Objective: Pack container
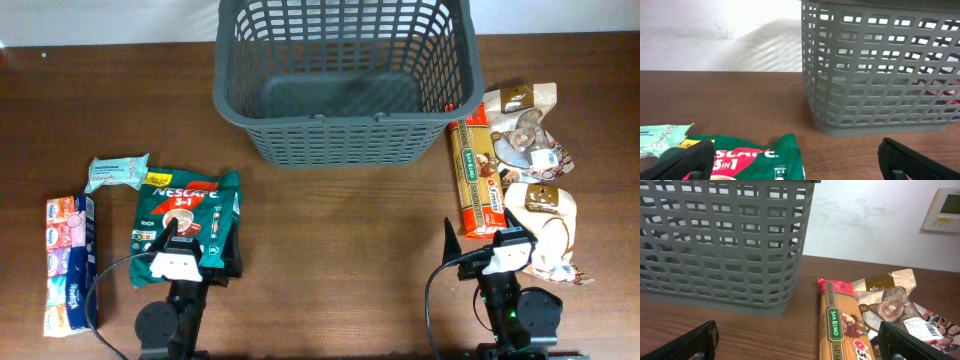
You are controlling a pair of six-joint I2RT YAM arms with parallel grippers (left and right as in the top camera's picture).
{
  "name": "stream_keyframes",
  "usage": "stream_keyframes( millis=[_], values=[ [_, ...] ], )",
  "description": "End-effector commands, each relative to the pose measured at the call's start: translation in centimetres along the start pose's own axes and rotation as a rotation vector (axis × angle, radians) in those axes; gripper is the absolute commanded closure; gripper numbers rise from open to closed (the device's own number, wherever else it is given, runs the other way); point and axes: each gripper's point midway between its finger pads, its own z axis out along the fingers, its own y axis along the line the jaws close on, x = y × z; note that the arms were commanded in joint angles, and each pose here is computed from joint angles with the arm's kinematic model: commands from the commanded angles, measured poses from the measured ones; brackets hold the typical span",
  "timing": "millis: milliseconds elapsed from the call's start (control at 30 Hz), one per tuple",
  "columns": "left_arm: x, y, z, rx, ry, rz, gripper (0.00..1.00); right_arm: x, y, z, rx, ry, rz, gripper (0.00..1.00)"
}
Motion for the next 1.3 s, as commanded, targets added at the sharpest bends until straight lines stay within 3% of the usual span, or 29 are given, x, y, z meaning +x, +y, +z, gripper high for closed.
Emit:
stream_keyframes(
  millis=[0,167,400,500,800,900,1267],
  values=[
    [0.1,0.4,0.0,-0.024,-0.003,0.019,0.01,0.2,0.1,0.0,-0.007,0.001,0.007,0.01],
    [-0.4,-0.1,0.0,0.007,-0.021,0.022,0.01,-1.2,0.5,-0.1,-0.032,-0.054,-0.001,0.01],
    [-2.3,-2.2,-0.5,0.121,-0.062,0.034,0.01,-8.1,0.8,-1.5,-0.072,-0.338,0.099,0.01],
    [-4.7,-2.5,-1.0,0.123,-0.098,0.042,0.01,-10.1,1.3,-2.3,-0.118,-0.401,0.161,0.01],
    [-12.3,-4.7,-1.3,0.222,-0.073,0.042,0.01,-17.4,4.2,-6.2,-0.294,-0.528,0.080,0.01],
    [-14.3,-5.5,-0.4,0.266,-0.009,0.026,0.01,-18.8,4.7,-6.9,-0.320,-0.485,0.085,0.01],
    [-20.7,-8.5,2.9,0.366,0.167,0.040,0.01,-20.8,4.5,-6.9,-0.301,-0.037,0.233,0.01]
  ],
)
